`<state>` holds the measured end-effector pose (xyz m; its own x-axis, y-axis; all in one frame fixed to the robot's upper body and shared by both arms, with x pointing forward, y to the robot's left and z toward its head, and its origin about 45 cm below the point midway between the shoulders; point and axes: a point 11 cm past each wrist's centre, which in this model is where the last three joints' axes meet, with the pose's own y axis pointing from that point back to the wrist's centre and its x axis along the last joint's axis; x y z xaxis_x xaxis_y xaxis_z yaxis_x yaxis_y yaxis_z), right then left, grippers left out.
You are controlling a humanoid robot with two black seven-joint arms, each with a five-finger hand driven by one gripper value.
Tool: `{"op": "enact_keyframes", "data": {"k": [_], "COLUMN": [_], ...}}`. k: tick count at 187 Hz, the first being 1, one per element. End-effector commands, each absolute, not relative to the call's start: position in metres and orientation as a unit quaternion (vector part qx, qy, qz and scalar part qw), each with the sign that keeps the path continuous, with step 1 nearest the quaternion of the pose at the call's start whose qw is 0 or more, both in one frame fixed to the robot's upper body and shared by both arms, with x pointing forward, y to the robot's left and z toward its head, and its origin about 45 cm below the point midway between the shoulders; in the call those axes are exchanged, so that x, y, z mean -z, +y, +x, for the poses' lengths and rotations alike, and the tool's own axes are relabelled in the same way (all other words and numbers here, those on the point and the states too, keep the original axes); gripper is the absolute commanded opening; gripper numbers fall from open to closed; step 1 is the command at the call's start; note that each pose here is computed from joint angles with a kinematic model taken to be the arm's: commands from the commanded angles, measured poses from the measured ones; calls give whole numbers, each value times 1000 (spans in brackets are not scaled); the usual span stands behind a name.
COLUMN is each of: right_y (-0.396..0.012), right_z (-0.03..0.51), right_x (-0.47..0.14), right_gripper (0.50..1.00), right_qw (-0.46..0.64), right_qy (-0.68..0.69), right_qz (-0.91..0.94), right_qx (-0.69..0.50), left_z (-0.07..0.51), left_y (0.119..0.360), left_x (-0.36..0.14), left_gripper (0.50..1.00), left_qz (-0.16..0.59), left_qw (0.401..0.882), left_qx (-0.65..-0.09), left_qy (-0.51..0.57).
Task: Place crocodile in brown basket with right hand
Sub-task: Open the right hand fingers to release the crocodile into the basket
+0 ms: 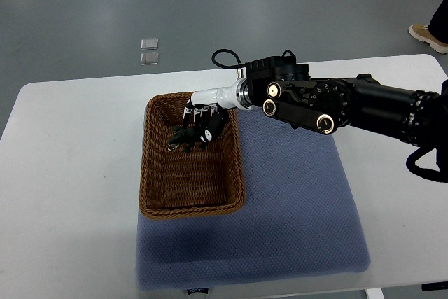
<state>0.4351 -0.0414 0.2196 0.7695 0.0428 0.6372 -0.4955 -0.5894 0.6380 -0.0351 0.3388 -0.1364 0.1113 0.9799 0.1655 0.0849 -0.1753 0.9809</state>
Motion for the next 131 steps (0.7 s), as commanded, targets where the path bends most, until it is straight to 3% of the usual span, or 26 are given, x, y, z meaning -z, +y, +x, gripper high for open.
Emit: {"op": "enact_keyframes", "data": {"k": [1,51,54,65,72,78,104,131], "right_y": [-43,-43,-43,-43,-44,-44,-43,-39], "right_z": [433,427,427,425,424,424,424,429], "right_x": [-215,-203,-202,-199,-197,-196,-197,-209], "right_gripper": [500,504,549,641,756,813,901,921], "right_qw": [434,427,426,423,421,421,418,402], "right_qy": [-135,-141,-142,-143,-143,-143,-145,-159], "right_qz": [836,841,842,844,845,846,849,855], "right_qx": [-307,-300,-299,-297,-295,-293,-289,-287], "left_z": [-35,-35,-35,-35,-35,-35,-35,-34], "left_y": [339,339,339,339,338,338,337,337], "left_x": [136,136,136,136,136,136,137,137], "left_gripper": [1000,1000,1000,1000,1000,1000,1000,1000], "left_qz": [590,590,590,590,590,590,589,589], "left_qw": [457,457,457,457,457,457,458,459], "left_qx": [-490,-490,-489,-489,-489,-489,-488,-488], "left_qy": [451,451,451,451,451,451,452,452]}}
